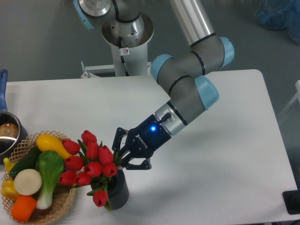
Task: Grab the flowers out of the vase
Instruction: 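Lower the gripper around the tulip stems and close it, then lift the gripped tulips up out of the black vase, then carry the tulip bunch away from the vase and hold it raised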
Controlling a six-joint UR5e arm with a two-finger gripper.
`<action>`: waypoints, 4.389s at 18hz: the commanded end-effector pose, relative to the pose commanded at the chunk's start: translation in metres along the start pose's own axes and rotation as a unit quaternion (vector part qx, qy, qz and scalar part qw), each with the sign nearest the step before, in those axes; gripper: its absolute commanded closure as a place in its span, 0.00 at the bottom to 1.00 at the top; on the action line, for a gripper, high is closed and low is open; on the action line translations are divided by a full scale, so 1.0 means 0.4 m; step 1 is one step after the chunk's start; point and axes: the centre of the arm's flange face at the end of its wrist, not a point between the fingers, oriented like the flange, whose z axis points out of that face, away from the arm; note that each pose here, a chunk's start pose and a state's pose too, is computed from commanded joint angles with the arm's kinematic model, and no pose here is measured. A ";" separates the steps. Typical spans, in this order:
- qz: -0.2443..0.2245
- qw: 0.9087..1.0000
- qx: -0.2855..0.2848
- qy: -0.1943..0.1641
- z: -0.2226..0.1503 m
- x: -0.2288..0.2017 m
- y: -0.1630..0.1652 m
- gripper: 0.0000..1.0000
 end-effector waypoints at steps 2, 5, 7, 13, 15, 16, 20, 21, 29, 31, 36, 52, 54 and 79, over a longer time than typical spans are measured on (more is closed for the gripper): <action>-0.011 1.000 0.002 -0.003 -0.008 -0.003 -0.025 0.90; -0.030 1.000 0.003 -0.007 -0.017 -0.005 -0.058 0.90; -0.035 0.999 0.005 -0.011 -0.029 0.007 -0.088 0.90; -0.051 0.998 0.010 -0.020 -0.063 0.047 -0.166 0.90; -0.060 0.998 0.013 -0.022 -0.071 0.052 -0.196 0.90; -0.064 0.998 0.014 -0.024 -0.074 0.052 -0.211 0.90; -0.072 0.997 0.024 -0.025 -0.091 0.051 -0.262 0.90; -0.073 0.997 0.028 -0.024 -0.095 0.051 -0.271 0.90; -0.052 0.997 0.038 -0.033 -0.134 0.071 -0.346 0.90; -0.050 0.997 0.041 -0.036 -0.145 0.075 -0.369 0.90; -0.050 0.997 0.046 -0.044 -0.175 0.075 -0.408 0.90; -0.033 0.969 -0.083 -0.232 -0.421 0.023 -0.338 0.94; -0.040 0.962 -0.104 -0.249 -0.434 0.018 -0.307 0.97; -0.117 0.863 -0.397 -0.289 -0.571 0.029 -0.070 0.96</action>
